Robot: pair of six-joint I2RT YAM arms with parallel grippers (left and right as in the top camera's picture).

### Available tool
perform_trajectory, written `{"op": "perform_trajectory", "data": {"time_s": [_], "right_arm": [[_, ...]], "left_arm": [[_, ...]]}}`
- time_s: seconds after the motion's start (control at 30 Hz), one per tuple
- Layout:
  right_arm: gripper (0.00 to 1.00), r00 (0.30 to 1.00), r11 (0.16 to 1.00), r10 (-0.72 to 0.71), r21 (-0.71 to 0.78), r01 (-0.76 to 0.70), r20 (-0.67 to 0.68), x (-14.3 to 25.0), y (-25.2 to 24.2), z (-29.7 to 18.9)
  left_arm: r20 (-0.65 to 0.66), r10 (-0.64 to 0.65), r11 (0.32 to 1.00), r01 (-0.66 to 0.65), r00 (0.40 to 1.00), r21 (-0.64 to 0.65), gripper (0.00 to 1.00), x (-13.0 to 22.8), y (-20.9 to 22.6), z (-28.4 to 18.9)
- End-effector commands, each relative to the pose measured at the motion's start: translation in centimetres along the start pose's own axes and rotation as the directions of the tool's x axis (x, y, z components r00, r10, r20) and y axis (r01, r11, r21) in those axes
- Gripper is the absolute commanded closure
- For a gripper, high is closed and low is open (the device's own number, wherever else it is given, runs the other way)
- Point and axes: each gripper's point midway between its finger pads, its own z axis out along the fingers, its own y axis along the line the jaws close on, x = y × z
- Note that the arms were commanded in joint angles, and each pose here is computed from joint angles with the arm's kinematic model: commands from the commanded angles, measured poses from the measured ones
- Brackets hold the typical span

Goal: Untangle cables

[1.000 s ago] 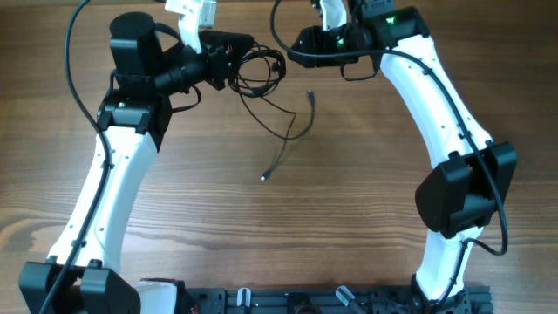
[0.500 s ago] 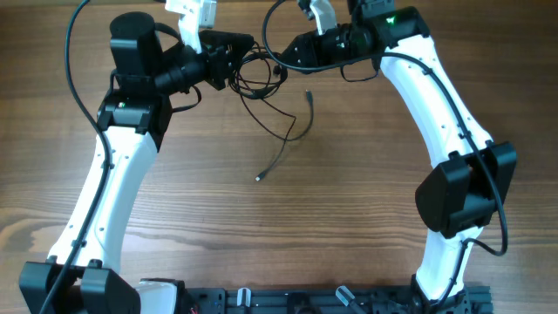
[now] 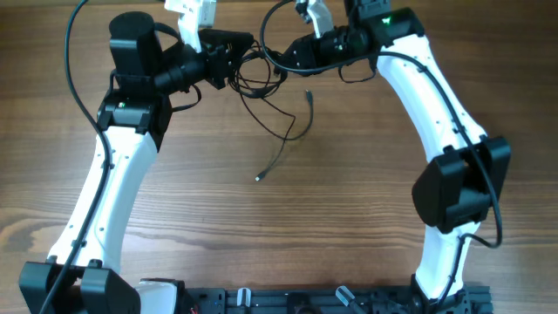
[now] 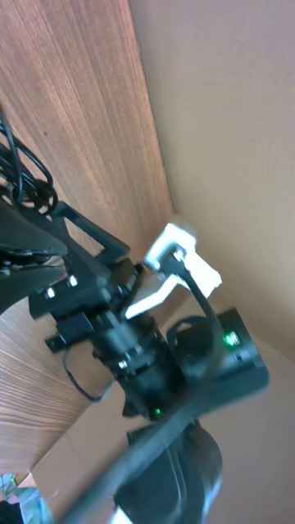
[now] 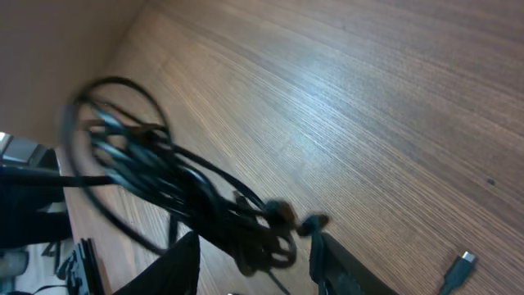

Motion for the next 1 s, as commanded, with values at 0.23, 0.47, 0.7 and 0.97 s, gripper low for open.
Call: {"op": "perform_trajectory", "data": {"time_s": [0.23,0.47,0.7,0.97], "right_arm": [[0.95,0.999,0.999,0.038,-0.011,-0.038,0.001,0.0,-0.8,1.3],[0.95,0.999,0.999,0.048,0.016,-0.049,0.019,-0.5,-1.3,1.0],[0.62,0.999,0.999,0.042,-0.002,-0.042,0.016,-0.4,-0.9,1.1],[0.55,0.999,1.0,0.011,-0.001,-0.011,0.036,-1.0,-0.9,1.1]], "left_arm": [[0.028,0.026,1.0,-0.026,0.999,-0.001,0.96,-1.1,-0.6,-0.6],[0.028,0.026,1.0,-0.026,0.999,-0.001,0.96,-1.1,-0.6,-0.6],[0.028,0.026,1.0,-0.026,0.999,0.0,0.96,-1.1,-0.6,-0.6],[0.028,0.026,1.0,-0.026,0.999,0.0,0.96,-1.1,-0.6,-0.6]]}}
